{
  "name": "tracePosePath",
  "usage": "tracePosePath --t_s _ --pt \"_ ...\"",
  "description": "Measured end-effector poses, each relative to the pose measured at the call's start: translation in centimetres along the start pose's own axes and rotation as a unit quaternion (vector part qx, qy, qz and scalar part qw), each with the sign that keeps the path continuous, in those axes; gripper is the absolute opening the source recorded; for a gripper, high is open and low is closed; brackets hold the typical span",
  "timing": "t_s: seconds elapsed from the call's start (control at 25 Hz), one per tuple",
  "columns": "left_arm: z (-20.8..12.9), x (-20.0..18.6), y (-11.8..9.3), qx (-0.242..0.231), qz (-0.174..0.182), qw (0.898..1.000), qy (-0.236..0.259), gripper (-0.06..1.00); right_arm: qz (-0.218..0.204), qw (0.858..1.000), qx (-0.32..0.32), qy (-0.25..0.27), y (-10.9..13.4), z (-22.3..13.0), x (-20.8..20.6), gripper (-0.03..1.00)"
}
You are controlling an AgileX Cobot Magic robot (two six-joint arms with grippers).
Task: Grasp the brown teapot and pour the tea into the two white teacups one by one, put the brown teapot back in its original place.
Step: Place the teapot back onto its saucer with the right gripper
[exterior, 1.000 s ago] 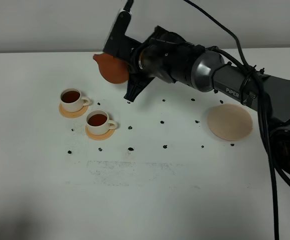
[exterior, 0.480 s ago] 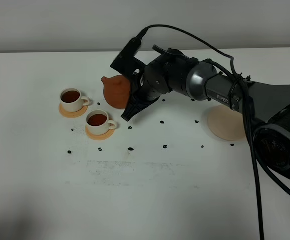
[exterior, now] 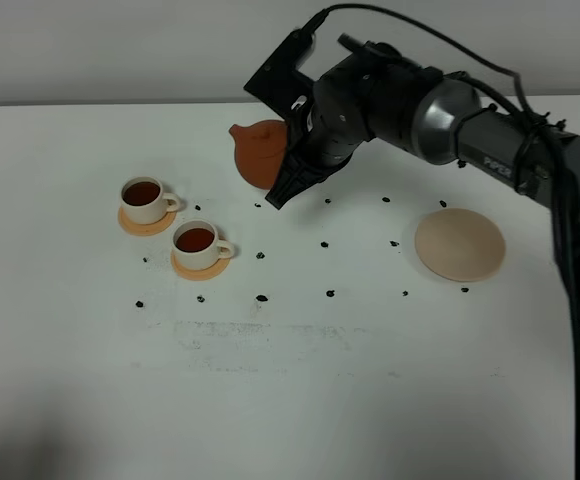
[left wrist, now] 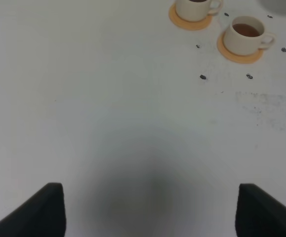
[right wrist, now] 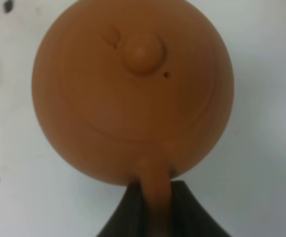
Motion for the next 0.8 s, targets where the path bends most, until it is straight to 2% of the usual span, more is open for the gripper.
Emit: tracePosePath --t_s 0.28,0.48,0.6,0.8 --pt "0.0 0.0 0.0 0.0 0.0 1.0 0.0 0.67 -0.012 0.996 0.083 -0.013 -3.2 -5.0 -3.3 0.09" --pt "0.0 0.0 0.0 0.0 0.0 1.0 0.0 0.67 -0.028 0.981 0.189 0.018 -6.0 -11.4 -4.8 0.09" --pt "0.0 0.0 0.0 0.0 0.0 1.0 0.0 0.67 -0.033 0.973 0.226 0.045 -6.6 -14.8 -5.1 0.09" --pt "0.0 0.0 0.0 0.0 0.0 1.0 0.0 0.67 -0.036 0.962 0.265 0.05 -6.8 -18.1 -5.4 0.09"
Point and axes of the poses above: a point on each arm's last joint axis where the gripper is mounted, x pointing out along that axis toward the gripper, y along the wrist's bending axis when the last joint is at zero, z = x × y, the point moved 2 cm from there along x, pointing out along that axis toward the gripper, and after that the axes turned 4 degrees about x, right-handed, at the moved point
